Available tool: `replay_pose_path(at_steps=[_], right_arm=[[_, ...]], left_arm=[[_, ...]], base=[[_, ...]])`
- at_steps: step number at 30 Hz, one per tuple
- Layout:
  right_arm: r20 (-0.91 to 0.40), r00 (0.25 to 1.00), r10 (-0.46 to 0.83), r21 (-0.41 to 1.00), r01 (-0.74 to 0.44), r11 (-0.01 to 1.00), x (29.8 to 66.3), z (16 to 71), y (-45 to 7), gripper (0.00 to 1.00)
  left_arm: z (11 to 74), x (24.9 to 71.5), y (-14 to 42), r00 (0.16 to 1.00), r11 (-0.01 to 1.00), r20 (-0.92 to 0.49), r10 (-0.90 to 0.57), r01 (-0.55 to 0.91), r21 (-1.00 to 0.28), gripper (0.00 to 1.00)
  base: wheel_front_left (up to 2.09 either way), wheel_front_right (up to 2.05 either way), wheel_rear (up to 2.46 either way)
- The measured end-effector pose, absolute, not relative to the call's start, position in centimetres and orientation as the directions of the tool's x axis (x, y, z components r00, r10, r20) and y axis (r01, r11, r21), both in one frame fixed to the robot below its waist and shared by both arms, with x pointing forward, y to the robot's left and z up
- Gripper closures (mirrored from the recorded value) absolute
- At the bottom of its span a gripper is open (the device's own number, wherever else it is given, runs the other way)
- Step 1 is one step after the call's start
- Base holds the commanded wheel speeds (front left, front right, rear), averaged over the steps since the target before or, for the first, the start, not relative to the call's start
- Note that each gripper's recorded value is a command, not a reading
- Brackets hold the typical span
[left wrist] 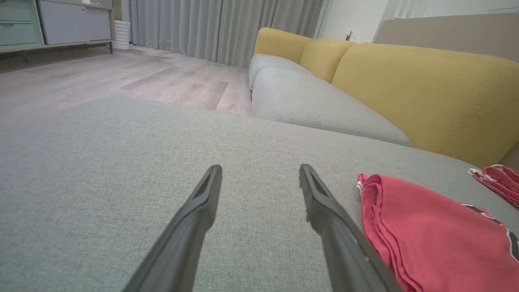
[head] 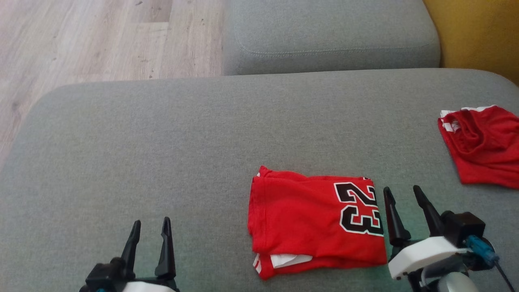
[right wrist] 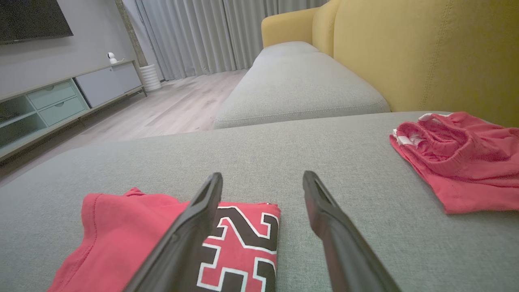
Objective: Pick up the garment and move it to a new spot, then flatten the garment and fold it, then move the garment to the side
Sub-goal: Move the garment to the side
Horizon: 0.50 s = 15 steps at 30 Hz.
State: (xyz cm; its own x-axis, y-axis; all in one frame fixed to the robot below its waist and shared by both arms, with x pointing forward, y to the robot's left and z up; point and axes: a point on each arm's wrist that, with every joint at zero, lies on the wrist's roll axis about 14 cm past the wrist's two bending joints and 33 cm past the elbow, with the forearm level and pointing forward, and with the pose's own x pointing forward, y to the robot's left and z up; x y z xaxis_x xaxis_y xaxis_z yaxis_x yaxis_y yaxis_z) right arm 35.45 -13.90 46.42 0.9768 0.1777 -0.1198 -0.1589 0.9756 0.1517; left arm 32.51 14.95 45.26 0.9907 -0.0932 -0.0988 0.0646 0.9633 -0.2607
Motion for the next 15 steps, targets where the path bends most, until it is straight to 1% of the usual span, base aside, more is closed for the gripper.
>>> replay_pose_path(at_steps=[3, 8, 10, 15], right_arm=[[-0.147, 0.975, 0.166, 0.14, -0.146, 0.979, 35.6, 45.9, -14.3, 0.0], [-0.266, 0.951, 0.157, 0.12, -0.129, 0.984, 35.5, 43.5, -14.9, 0.0], [-0.291, 0.944, 0.155, 0.117, -0.126, 0.985, 35.6, 42.9, -14.9, 0.0], [-0.408, 0.897, 0.17, 0.108, -0.137, 0.985, 36.0, 40.1, -14.4, 0.0]], left_arm=[[45.1, 32.5, 15.0, 0.99, 0.963, -0.105, -0.091, 0.061, -0.261, 0.0], [44.6, 32.3, 15.3, 0.989, 0.964, -0.12, -0.081, 0.047, -0.263, 0.0], [44.4, 32.3, 15.4, 0.989, 0.964, -0.129, -0.076, 0.039, -0.264, 0.0], [43.6, 32.2, 15.8, 0.986, 0.964, -0.156, -0.061, 0.017, -0.266, 0.0]], base=[[0.0, 0.0, 0.0], [0.0, 0.0, 0.0], [0.0, 0.0, 0.0], [0.0, 0.0, 0.0]])
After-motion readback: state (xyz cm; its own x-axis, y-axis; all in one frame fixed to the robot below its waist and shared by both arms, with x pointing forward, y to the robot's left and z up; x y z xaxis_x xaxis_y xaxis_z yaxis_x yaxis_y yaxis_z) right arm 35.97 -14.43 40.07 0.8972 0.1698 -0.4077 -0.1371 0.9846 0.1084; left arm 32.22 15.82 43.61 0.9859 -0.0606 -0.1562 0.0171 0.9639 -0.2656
